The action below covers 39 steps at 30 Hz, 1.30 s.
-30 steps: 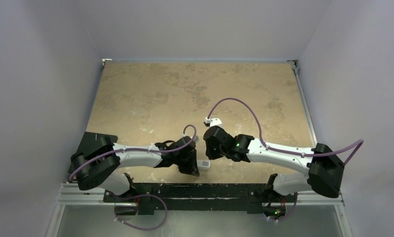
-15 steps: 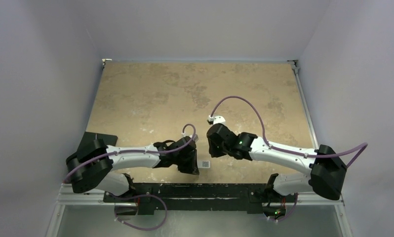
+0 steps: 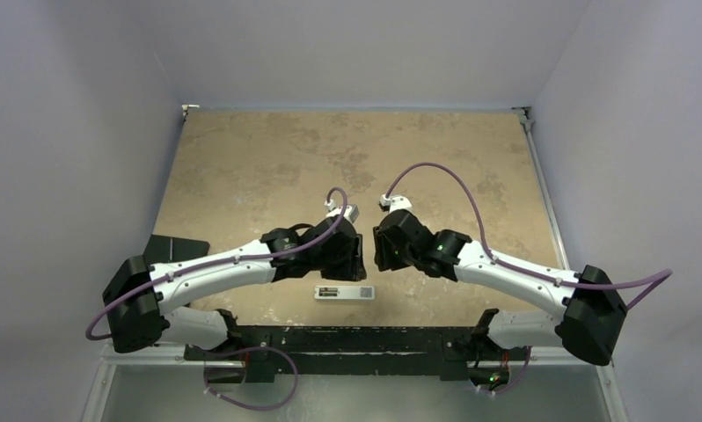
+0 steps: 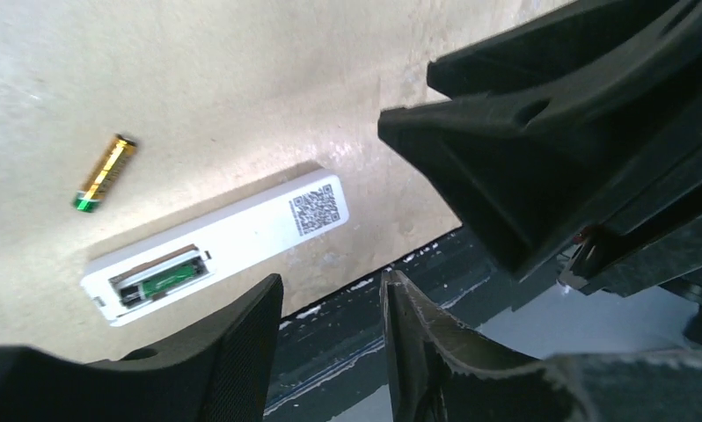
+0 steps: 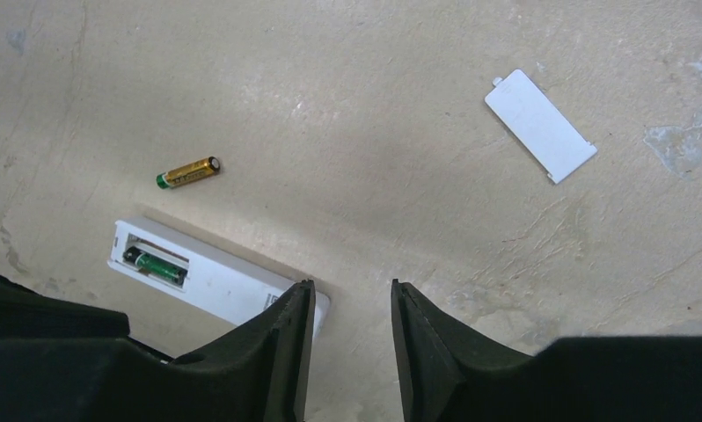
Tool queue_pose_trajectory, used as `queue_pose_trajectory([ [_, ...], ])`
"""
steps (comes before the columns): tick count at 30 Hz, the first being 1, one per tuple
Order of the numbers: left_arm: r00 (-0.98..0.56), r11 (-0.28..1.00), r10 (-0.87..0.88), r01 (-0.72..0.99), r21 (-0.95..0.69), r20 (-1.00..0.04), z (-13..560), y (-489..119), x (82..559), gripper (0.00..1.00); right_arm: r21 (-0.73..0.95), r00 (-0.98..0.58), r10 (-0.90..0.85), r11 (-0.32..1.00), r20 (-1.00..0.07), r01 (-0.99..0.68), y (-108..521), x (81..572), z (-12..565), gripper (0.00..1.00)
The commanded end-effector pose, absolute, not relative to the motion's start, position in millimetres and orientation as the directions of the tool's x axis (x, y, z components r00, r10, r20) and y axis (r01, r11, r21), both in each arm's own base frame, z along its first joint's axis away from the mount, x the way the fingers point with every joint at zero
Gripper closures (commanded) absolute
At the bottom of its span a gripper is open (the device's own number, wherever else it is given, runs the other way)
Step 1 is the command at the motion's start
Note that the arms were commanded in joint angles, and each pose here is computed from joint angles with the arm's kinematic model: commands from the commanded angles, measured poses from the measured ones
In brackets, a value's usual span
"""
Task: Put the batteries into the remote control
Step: Adjust the battery at the center of the board.
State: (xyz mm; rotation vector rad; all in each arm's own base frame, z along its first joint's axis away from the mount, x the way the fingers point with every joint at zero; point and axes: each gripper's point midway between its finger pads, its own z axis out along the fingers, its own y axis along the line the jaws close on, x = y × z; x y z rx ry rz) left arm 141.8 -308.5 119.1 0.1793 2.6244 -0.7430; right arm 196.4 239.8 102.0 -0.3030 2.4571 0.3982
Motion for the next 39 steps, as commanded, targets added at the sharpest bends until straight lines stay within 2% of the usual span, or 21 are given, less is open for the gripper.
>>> queue_pose_trajectory([
  [1,-0.868,0.914,0.053,0.242,-0.326,-0.494,132,-283,162,0.54,0.258,-0.754,-0.097,0.904,-0.65,-0.339,252,201,127,0.53],
  [7,-0.863,0.942,0.007,0.176,-0.287,-0.505,132,-251,189,0.52,0.362,-0.772,-0.055,0.861,-0.633,-0.358,272,195,131,0.51],
  [14,-0.851,0.961,-0.03,0.12,-0.249,-0.525,124,-224,213,0.52,0.428,-0.801,-0.021,0.837,-0.599,-0.342,293,198,122,0.53],
  [17,-0.854,0.964,-0.035,0.107,-0.241,-0.518,115,-218,218,0.6,0.461,-0.813,-0.009,0.82,-0.583,-0.339,303,197,120,0.58],
  [22,-0.872,0.969,-0.053,0.072,-0.235,-0.486,93,-207,222,0.81,0.505,-0.832,0.002,0.796,-0.555,-0.335,319,197,114,0.69],
  [26,-0.886,0.972,-0.053,0.061,-0.228,-0.462,78,-203,222,1.0,0.525,-0.847,-0.002,0.784,-0.531,-0.331,328,197,105,0.86],
  [29,-0.898,0.971,-0.048,0.061,-0.23,-0.438,67,-204,219,1.0,0.531,-0.858,-0.003,0.784,-0.513,-0.321,333,197,95,1.0],
  [39,-0.925,0.972,-0.035,0.057,-0.228,-0.379,40,-207,211,1.0,0.557,-0.885,-0.003,0.776,-0.466,-0.296,346,195,72,1.0],
])
